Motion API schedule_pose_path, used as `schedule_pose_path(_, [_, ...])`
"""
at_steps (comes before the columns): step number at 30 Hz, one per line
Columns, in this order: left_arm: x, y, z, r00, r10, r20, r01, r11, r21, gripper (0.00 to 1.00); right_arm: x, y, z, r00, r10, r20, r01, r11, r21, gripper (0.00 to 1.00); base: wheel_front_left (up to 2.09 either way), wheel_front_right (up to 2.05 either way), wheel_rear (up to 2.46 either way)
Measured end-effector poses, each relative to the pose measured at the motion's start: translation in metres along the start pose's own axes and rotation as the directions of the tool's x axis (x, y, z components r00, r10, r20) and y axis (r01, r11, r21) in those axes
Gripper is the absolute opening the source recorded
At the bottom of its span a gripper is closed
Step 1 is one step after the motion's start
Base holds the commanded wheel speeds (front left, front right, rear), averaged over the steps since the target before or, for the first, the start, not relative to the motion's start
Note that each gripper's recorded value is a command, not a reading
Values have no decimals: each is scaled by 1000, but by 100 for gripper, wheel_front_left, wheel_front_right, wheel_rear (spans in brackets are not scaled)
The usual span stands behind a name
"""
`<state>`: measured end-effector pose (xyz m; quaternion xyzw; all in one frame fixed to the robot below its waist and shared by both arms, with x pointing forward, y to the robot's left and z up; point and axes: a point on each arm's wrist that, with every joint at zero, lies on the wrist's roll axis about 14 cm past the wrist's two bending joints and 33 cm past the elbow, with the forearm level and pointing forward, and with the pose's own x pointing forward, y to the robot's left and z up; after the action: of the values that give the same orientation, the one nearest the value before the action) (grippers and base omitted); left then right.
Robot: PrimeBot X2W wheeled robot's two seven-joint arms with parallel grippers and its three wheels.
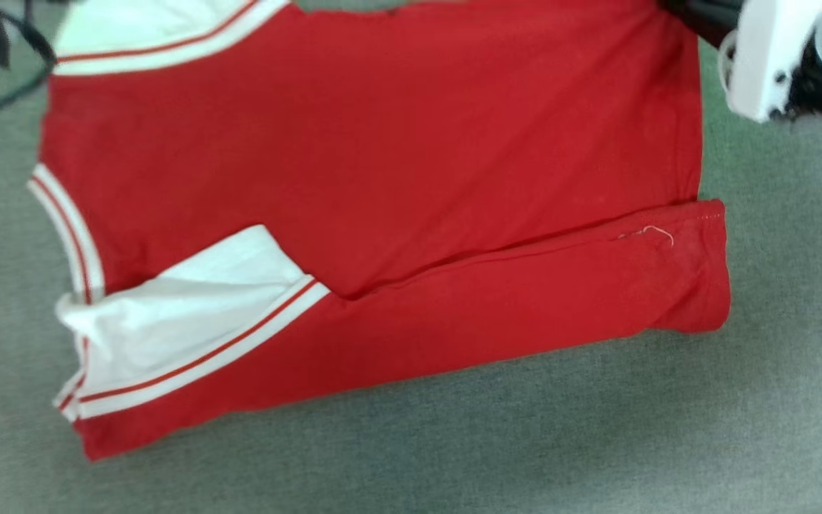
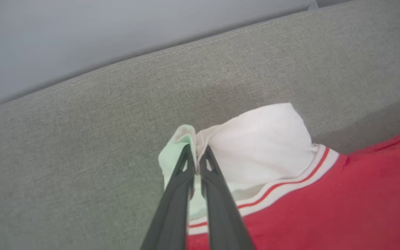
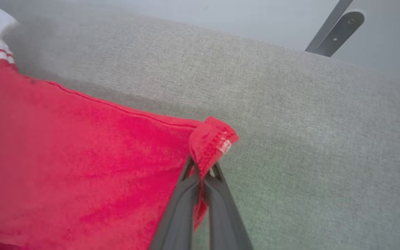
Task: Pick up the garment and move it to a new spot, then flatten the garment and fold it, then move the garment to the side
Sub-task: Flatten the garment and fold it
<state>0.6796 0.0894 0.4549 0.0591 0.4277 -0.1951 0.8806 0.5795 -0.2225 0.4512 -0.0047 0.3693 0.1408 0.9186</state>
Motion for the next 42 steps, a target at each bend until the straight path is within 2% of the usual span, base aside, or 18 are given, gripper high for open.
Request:
schedule_pose_path(6, [-41,5,-15,1000,9,18,-9,1000,25,0,-31,10,-8,997,48,65,-47,999,-18,0,0,0,0])
schedule_pose_path(14, [-90,-3,-90,997,21,-75,-19,1000,18,0,-66,29,-52,991,118,54,-120,992,24,0,0,0,0])
schedule_pose_path(21, [-121,-12,-158,983,16,-182,-25,999,-46,0,-76,42,-84,988,156,16,-156,985,78,0,0,0,0])
schedule_pose_path(31, [-102,-34,-199,952,-43,-304,13,995,-102,0,-59,46,-108,987,146,-65,-138,984,115,0,0,0,0])
schedule_pose_path(39, [-76,-40,-195,925,-56,-376,-6,987,-161,0,-41,55,-107,983,158,-96,-145,981,130,0,0,0,0])
schedule_pose_path(40, [-75,-40,-195,922,-54,-382,-9,987,-161,15,-40,54,-108,982,157,-102,-143,981,131,0,0,0,0])
schedule_pose_path(41, [-75,-40,-195,922,-54,-382,-9,987,-161,44,-40,54,-108,982,157,-102,-143,981,131,0,0,0,0])
schedule_pose_path(42, [-75,-38,-189,932,-41,-359,-13,989,-145,100,-39,54,-112,980,158,-119,-141,980,138,0,0,0,0])
